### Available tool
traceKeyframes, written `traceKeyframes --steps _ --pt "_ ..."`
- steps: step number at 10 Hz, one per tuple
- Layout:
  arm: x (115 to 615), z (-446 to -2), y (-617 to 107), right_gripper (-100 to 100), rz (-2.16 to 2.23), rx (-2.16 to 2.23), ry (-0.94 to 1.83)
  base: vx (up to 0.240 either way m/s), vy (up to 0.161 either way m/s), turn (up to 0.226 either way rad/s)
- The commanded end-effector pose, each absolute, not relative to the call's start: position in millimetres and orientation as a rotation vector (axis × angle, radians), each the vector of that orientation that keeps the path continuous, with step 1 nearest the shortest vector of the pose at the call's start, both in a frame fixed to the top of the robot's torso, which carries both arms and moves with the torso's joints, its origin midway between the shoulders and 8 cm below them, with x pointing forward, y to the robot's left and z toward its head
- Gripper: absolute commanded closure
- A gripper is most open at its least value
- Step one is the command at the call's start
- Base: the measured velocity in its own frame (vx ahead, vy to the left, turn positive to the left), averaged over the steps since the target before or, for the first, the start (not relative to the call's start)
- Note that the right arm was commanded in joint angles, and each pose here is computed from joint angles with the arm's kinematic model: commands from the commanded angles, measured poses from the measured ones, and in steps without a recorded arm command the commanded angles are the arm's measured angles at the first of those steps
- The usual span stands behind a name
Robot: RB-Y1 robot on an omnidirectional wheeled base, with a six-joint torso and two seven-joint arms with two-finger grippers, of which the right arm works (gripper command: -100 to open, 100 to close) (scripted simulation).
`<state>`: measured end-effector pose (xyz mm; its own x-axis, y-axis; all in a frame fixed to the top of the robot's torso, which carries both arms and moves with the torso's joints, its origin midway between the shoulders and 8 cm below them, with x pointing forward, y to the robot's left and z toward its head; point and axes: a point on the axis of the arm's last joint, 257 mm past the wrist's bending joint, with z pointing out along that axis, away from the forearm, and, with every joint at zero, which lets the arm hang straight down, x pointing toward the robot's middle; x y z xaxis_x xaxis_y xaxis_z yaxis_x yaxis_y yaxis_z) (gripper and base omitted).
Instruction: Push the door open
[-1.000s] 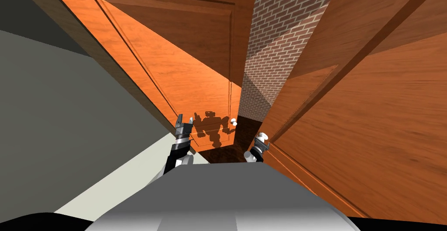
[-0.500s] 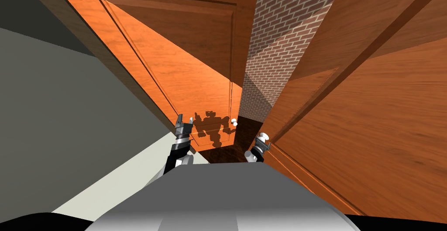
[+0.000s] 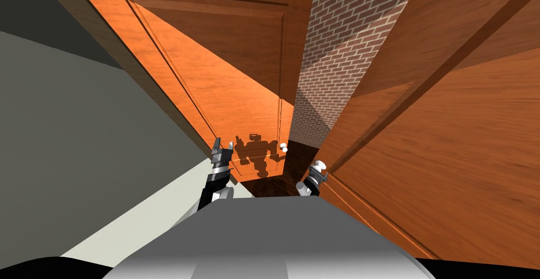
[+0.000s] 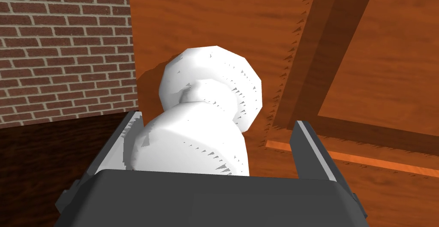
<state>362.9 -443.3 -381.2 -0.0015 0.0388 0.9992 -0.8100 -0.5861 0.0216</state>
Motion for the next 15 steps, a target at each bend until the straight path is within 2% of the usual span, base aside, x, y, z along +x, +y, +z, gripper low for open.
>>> traceKeyframes --steps 1,14,15 --pt "337.9 -383.5 -477.9 100 1.601 1.575 -0.822 0.002 -0.006 0.059" --pt "333.1 -382.7 -487.4 100 1.586 1.559 -0.832 0.002 -0.002 0.014" --pt "344.2 -374.8 -486.4 100 1.594 1.53 -0.872 0.063 -0.048 0.288"
